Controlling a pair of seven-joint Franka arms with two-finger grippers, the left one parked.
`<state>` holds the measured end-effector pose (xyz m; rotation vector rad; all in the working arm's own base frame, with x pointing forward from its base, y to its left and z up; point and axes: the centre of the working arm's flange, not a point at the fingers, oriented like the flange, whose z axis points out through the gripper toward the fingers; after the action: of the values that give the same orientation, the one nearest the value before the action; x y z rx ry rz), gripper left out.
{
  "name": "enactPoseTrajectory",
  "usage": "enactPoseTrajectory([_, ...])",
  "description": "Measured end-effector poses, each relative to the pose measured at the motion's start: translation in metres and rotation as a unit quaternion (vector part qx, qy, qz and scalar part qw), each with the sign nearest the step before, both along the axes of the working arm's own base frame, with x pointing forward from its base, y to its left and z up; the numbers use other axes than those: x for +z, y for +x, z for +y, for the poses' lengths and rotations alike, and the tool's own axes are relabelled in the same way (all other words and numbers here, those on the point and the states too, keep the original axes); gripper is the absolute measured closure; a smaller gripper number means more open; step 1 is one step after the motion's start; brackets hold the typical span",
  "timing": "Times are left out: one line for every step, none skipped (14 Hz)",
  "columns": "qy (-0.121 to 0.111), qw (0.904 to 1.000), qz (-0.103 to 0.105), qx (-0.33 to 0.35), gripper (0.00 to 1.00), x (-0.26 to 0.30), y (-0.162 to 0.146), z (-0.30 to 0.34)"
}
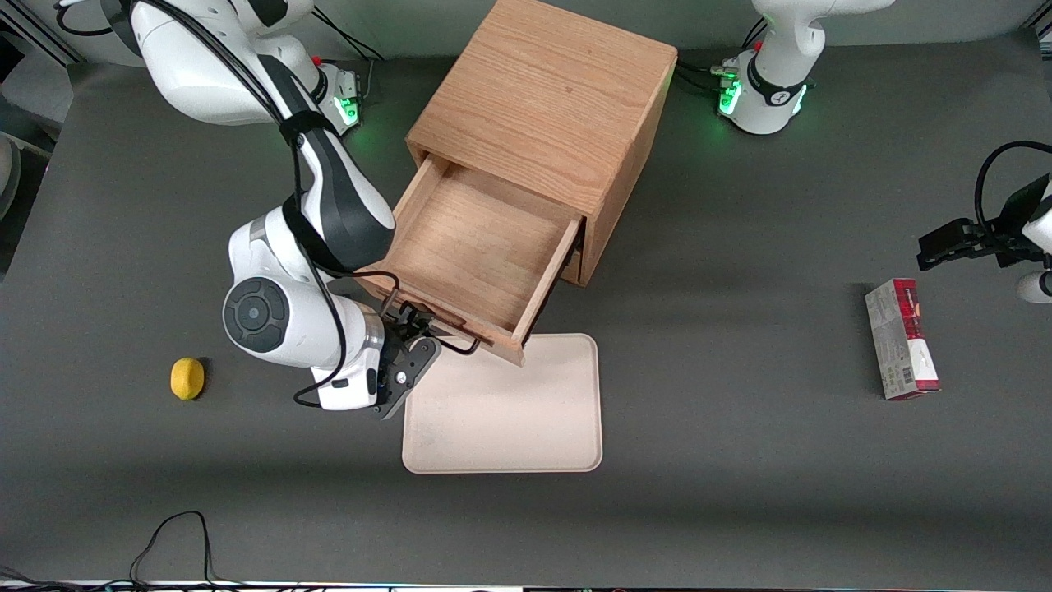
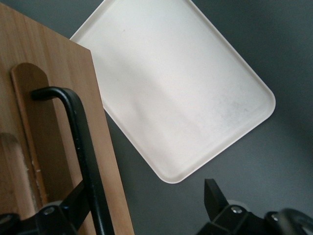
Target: Open upper drawer
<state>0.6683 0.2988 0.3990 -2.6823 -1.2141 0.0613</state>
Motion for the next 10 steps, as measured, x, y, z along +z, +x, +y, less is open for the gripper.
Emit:
enactPoseTrajectory([0.001, 1.0000, -0.003, -0.001, 0.00, 0.003, 0.001, -0.001])
enactPoseTrajectory([0.002, 1.0000, -0.005, -0.001, 0.00, 0.005, 0.002, -0.001])
enactPoseTrajectory([0.002, 1.0000, -0.007, -0.003, 0.00, 0.007, 0.003, -0.003])
enactPoseTrajectory([0.003, 1.0000, -0.008, -0.004, 0.00, 0.008, 0.005, -0.005])
enactPoseTrajectory([0.003, 0.9999, -0.009, -0.006, 0.00, 0.009, 0.006, -0.007])
enactPoseTrajectory([0.004, 0.9999, -0.011, -0.008, 0.00, 0.010, 0.008, -0.009])
enactPoseTrajectory([0.005, 0.9999, -0.013, -0.009, 0.00, 0.012, 0.009, -0.011])
enactPoseTrajectory([0.006, 0.9998, -0.016, -0.011, 0.00, 0.015, 0.011, -0.013])
enactPoseTrajectory([0.007, 0.9997, -0.020, -0.013, 0.00, 0.018, 0.013, -0.015])
enactPoseTrajectory([0.008, 0.9996, -0.024, -0.016, 0.00, 0.022, 0.016, -0.019])
